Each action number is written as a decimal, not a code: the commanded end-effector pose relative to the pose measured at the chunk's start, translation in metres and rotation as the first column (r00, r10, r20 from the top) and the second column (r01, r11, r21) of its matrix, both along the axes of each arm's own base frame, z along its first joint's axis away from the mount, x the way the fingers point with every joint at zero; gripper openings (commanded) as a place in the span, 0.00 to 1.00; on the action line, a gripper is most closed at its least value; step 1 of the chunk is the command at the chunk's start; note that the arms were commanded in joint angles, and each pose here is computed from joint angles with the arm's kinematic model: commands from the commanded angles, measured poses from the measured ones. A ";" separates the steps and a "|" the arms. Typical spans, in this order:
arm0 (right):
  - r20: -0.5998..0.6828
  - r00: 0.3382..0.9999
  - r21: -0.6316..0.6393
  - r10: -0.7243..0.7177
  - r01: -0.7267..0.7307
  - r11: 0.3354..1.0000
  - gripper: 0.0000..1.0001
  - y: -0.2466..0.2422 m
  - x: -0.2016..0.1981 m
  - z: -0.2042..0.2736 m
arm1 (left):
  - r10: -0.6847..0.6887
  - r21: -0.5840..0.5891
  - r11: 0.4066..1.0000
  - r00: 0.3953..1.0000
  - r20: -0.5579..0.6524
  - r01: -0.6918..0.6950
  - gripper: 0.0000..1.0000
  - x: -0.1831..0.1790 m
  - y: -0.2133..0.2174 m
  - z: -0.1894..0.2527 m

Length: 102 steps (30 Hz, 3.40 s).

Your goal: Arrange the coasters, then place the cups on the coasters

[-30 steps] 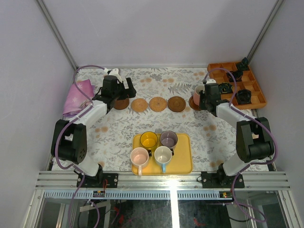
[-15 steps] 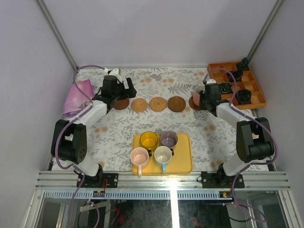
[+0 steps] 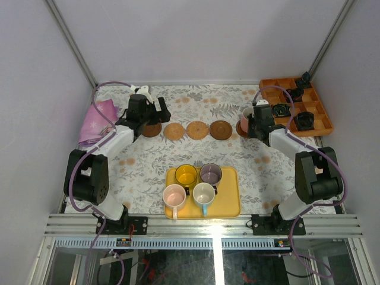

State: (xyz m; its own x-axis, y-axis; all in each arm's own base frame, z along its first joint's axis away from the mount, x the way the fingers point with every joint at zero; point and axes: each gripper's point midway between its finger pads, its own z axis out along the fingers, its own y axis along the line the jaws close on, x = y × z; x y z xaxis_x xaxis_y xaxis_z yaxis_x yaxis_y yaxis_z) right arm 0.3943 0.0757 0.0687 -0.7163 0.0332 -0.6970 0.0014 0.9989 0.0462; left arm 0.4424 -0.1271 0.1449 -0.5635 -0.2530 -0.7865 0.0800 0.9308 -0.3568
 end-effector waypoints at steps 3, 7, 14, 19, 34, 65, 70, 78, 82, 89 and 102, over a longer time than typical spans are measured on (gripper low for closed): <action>0.005 0.998 -0.038 -0.063 0.063 0.997 0.30 -0.009 -0.005 0.016 | -0.005 -0.024 1.000 0.998 0.065 0.007 1.00 0.011 -0.003 0.020; 0.002 0.997 -0.045 -0.076 0.076 0.996 0.55 -0.012 -0.007 0.016 | -0.010 -0.029 1.000 0.998 0.068 0.012 1.00 0.011 -0.004 0.021; 0.015 0.998 -0.033 -0.069 0.069 0.997 0.71 -0.009 -0.006 0.021 | -0.009 -0.030 0.999 0.998 0.070 0.011 1.00 0.011 -0.004 0.022; 0.030 0.998 -0.017 -0.053 0.053 0.998 0.71 -0.004 -0.009 0.033 | -0.007 -0.029 1.000 0.997 0.072 0.009 1.00 0.009 -0.003 0.024; 0.032 0.993 0.070 0.117 -0.119 0.990 0.84 0.065 -0.101 0.094 | -0.018 -0.012 1.000 0.997 0.070 0.019 1.00 -0.009 0.001 0.025; -0.226 0.848 0.174 0.480 -0.450 0.876 0.89 0.158 -0.259 0.031 | -0.041 -0.051 0.998 0.999 0.018 0.042 1.00 -0.044 -0.001 0.019; -0.247 0.837 0.168 0.489 -0.460 0.872 0.85 0.158 -0.263 0.023 | -0.040 -0.050 0.998 0.999 0.015 0.041 1.00 -0.043 -0.001 0.018; -0.248 0.836 0.155 0.490 -0.465 0.872 0.71 0.165 -0.258 0.016 | -0.047 -0.056 0.997 0.999 0.011 0.047 1.00 -0.044 -0.003 0.017; -0.255 0.843 0.122 0.473 -0.457 0.881 0.65 0.167 -0.251 0.012 | -0.052 -0.062 0.997 0.999 0.014 0.053 1.00 -0.043 -0.004 0.018; -0.290 0.844 0.090 0.451 -0.445 0.891 0.47 0.172 -0.247 0.004 | -0.053 -0.065 0.996 0.998 0.017 0.054 1.00 -0.046 -0.004 0.019; -0.197 0.915 0.017 0.352 -0.356 0.934 0.00 0.161 -0.232 0.032 | -0.044 -0.068 0.997 0.999 0.032 0.046 1.00 -0.055 -0.001 0.026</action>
State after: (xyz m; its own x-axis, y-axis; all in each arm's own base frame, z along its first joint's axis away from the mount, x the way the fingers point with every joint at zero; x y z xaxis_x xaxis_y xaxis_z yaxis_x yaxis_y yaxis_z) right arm 0.1423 0.2314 0.0606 -0.8479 -0.3294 -0.4154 -0.3930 0.9164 0.0755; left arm 0.3902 -0.1288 0.1589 -0.5799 -0.2663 -0.7699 0.1240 0.9052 -0.4065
